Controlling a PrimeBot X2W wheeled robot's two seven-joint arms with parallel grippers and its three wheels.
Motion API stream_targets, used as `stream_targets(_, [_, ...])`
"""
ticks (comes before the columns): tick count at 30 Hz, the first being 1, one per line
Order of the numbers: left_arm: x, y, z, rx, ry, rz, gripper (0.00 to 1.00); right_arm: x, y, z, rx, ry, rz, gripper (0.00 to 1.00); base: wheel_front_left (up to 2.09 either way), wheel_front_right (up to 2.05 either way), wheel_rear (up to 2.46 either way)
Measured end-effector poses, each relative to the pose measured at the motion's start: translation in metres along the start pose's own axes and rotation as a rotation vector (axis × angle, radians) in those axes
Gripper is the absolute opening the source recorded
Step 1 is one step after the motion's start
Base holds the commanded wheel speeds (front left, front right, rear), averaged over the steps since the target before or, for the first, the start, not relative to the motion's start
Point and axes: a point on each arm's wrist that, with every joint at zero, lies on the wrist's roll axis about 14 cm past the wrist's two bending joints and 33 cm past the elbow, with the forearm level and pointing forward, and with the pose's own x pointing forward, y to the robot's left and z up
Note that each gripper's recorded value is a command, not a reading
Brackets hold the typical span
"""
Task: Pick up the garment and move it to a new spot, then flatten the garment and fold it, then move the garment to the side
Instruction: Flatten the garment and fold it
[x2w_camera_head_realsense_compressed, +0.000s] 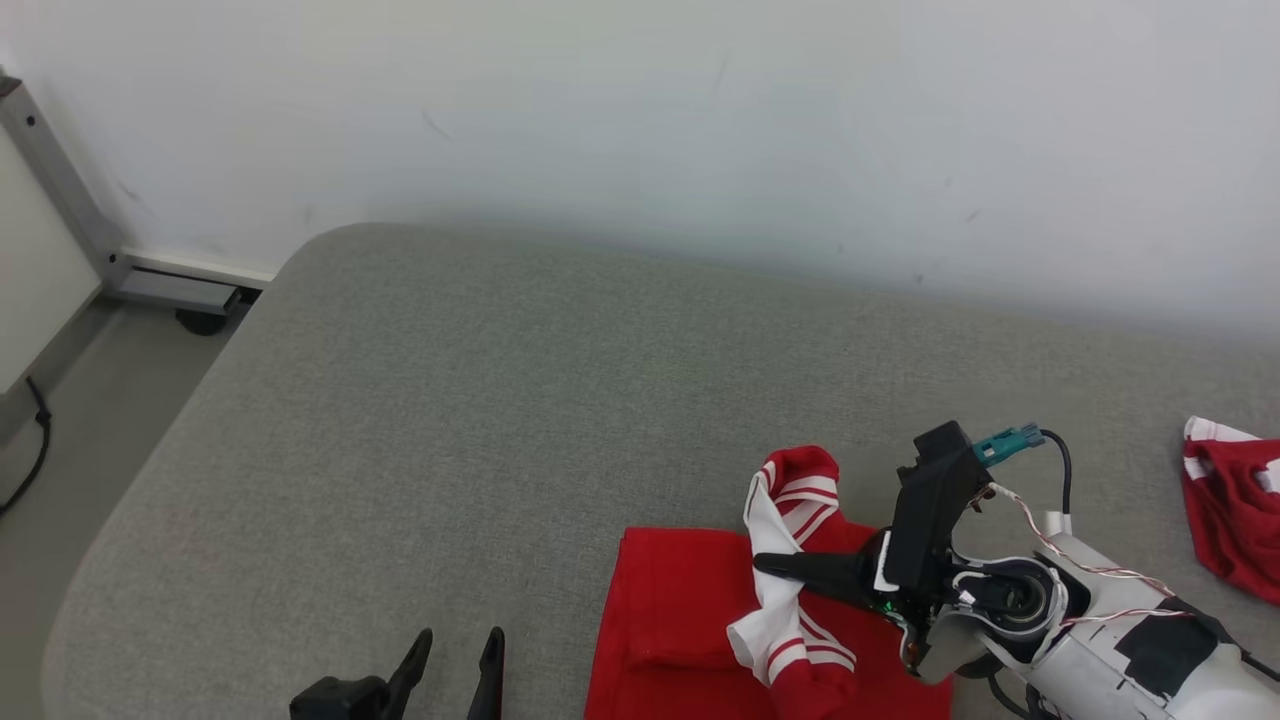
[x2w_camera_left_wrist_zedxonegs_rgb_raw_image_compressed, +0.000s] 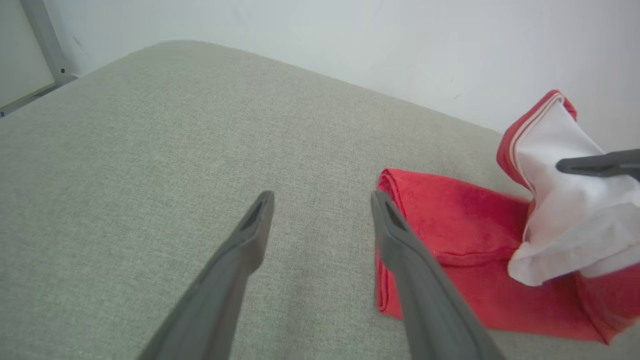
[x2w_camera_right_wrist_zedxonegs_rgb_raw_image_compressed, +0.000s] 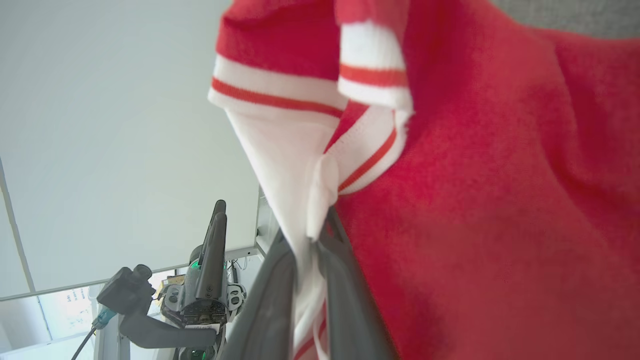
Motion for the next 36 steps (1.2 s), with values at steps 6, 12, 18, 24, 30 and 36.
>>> stream_targets(6, [-0.001,0.005,-0.004,-0.004,0.012,0.021,1.00,0.014,-0.004,-0.006,0.014,0.034,-0.020,0.00,0.00,0.00,0.00])
stream_targets(12, [0.001,0.006,-0.003,-0.003,0.010,0.026,1.00,0.028,0.002,-0.010,0.016,0.050,-0.014,0.00,0.00,0.00,0.00])
stream_targets(18, [0.003,0.007,-0.002,-0.004,0.012,0.030,1.00,0.035,-0.012,-0.013,0.024,0.067,-0.061,0.00,0.00,0.00,0.00])
stream_targets(24, [0.003,0.010,-0.006,-0.004,0.017,0.039,1.00,0.038,-0.013,-0.011,0.023,0.062,-0.074,1.00,0.00,0.00,0.00])
stream_targets(30, [0.004,0.010,-0.006,-0.002,0.015,0.036,1.00,0.033,-0.011,-0.002,0.021,0.026,-0.074,1.00,0.00,0.00,0.00])
stream_targets(36, [0.004,0.006,-0.005,0.010,0.005,0.014,1.00,0.000,-0.042,0.018,-0.120,-0.066,-0.197,1.00,0.00,0.00,0.00])
